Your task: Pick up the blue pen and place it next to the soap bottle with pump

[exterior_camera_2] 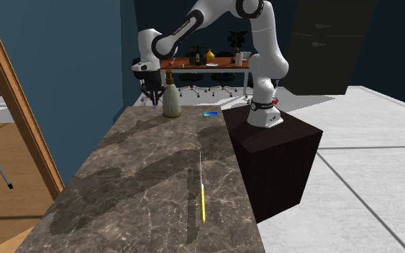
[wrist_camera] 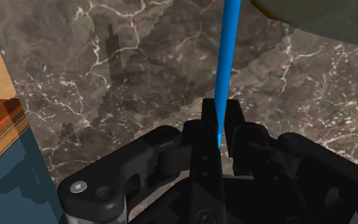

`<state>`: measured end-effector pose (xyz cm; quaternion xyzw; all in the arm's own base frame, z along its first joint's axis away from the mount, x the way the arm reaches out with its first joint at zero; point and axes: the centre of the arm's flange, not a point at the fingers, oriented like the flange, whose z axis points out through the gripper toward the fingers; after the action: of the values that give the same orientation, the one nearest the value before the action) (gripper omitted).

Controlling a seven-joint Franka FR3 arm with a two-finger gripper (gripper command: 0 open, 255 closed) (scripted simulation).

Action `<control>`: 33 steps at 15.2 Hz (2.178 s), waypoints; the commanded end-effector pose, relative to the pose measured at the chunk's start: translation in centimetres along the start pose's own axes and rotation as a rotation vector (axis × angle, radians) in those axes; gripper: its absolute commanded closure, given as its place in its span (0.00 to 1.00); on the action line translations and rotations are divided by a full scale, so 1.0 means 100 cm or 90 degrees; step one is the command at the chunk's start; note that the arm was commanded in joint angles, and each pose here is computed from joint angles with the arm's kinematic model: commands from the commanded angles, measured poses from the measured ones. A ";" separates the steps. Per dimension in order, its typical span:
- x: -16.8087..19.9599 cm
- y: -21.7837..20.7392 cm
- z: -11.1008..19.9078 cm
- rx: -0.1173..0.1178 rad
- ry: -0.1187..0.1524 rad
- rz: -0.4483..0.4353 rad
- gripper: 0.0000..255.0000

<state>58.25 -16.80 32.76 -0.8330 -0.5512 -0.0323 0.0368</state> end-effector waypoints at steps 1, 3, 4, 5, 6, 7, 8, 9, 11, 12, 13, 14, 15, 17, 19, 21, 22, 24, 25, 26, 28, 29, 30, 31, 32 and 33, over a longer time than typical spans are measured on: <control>-0.001 0.001 0.012 0.000 0.000 0.000 1.00; -0.002 0.001 0.022 0.000 0.000 0.000 1.00; -0.003 0.001 0.027 0.000 0.000 0.000 1.00; -0.003 0.002 0.033 0.000 0.000 0.000 1.00; -0.004 0.002 0.038 0.000 0.000 0.000 1.00; -0.004 0.002 0.043 0.000 0.000 0.000 1.00; -0.005 0.002 0.048 0.000 0.000 0.000 1.00; -0.005 0.002 0.054 0.000 0.000 0.000 1.00; -0.006 0.002 0.064 0.000 0.000 0.000 1.00; -0.007 0.003 0.069 0.000 0.000 0.000 1.00; -0.007 0.003 0.075 0.000 0.000 0.000 1.00; -0.008 0.003 0.080 0.000 0.000 0.000 1.00; -0.008 0.003 0.085 0.000 0.000 0.000 1.00; -0.008 0.003 0.085 0.000 0.000 0.000 1.00; -0.008 0.003 0.085 0.000 0.000 0.000 1.00; -0.008 0.003 0.085 0.000 0.000 0.000 1.00; -0.008 0.003 0.085 0.000 0.000 0.000 1.00; -0.008 0.003 0.085 0.000 0.000 0.000 0.00; -0.008 0.003 0.085 0.000 0.000 0.000 0.00; -0.008 0.003 0.085 0.000 0.000 0.000 0.00; -0.008 0.003 0.085 0.000 0.000 0.000 0.00; -0.008 0.003 0.072 0.000 0.000 0.000 0.00; -0.008 0.003 0.058 0.000 0.000 0.000 0.00; -0.008 0.003 0.045 0.000 0.000 0.000 0.00; -0.008 0.003 0.035 0.000 0.000 0.000 0.00; -0.008 0.003 0.035 0.000 0.000 0.000 0.00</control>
<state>58.35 -17.26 28.66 -0.8330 -0.5511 -0.0328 0.0361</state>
